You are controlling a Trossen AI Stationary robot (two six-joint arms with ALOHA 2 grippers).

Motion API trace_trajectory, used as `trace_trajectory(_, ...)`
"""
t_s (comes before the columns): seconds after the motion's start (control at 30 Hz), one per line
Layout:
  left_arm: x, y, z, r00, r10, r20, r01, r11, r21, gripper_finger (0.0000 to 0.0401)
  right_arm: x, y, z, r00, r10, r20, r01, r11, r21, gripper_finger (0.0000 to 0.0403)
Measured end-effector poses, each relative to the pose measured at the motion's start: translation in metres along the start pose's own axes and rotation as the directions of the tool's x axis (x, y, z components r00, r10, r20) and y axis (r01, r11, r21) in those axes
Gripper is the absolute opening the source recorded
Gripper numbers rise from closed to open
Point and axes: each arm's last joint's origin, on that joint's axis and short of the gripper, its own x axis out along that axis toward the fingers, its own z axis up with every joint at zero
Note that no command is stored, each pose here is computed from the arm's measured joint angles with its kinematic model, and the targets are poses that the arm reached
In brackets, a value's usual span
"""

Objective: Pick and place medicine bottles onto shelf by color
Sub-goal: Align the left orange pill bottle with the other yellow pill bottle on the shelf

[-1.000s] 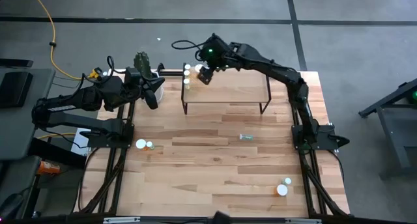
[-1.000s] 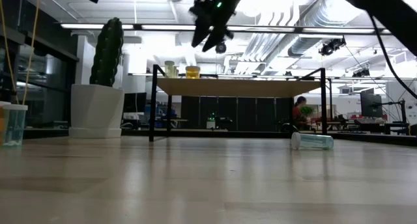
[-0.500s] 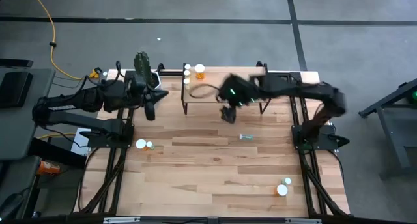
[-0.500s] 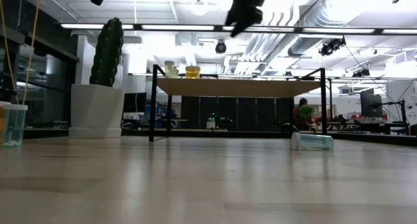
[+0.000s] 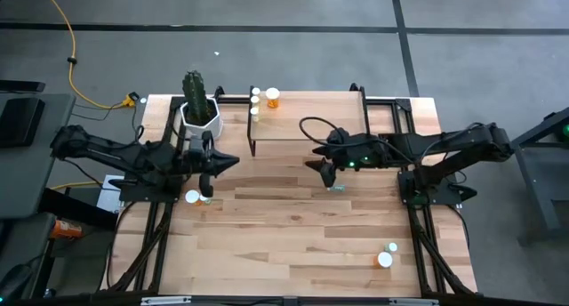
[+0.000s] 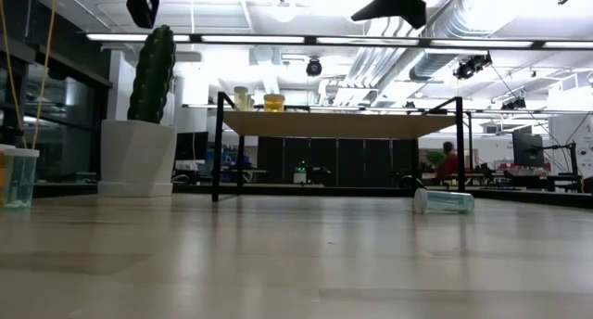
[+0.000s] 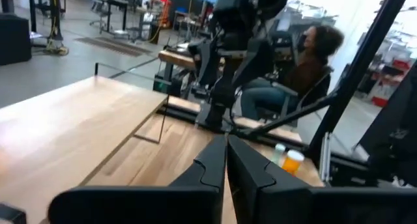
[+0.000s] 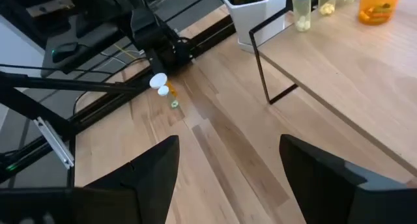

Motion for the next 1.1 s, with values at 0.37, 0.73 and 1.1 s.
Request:
trace_trajectory(0.37, -0.016, 0.006, 0.013, 0.903, 0.106, -0.416, -0.068, 0.992, 0.106, 0.0175, 0.000, 0.000, -0.001, 1.000, 0.013, -0.022, -0.015, 0.997, -0.076, 0.0257)
trace_trajectory(0.73, -0.041, 0.010, 0.009, 0.626, 0.096, -0.774, -0.140, 0.990, 0.009, 0.0293, 0.000, -0.001, -0.002, 0.999, 0.006, -0.032, -0.010, 0.995, -0.101, 0.0257)
trace_trajectory(1.1, -0.051, -0.002, -0.057, 0.245, 0.120, -0.962, -0.061, 0.992, 0.108, 0.0292, 0.000, -0.002, -0.002, 0.999, -0.001, -0.037, -0.003, 0.995, -0.102, 0.0257)
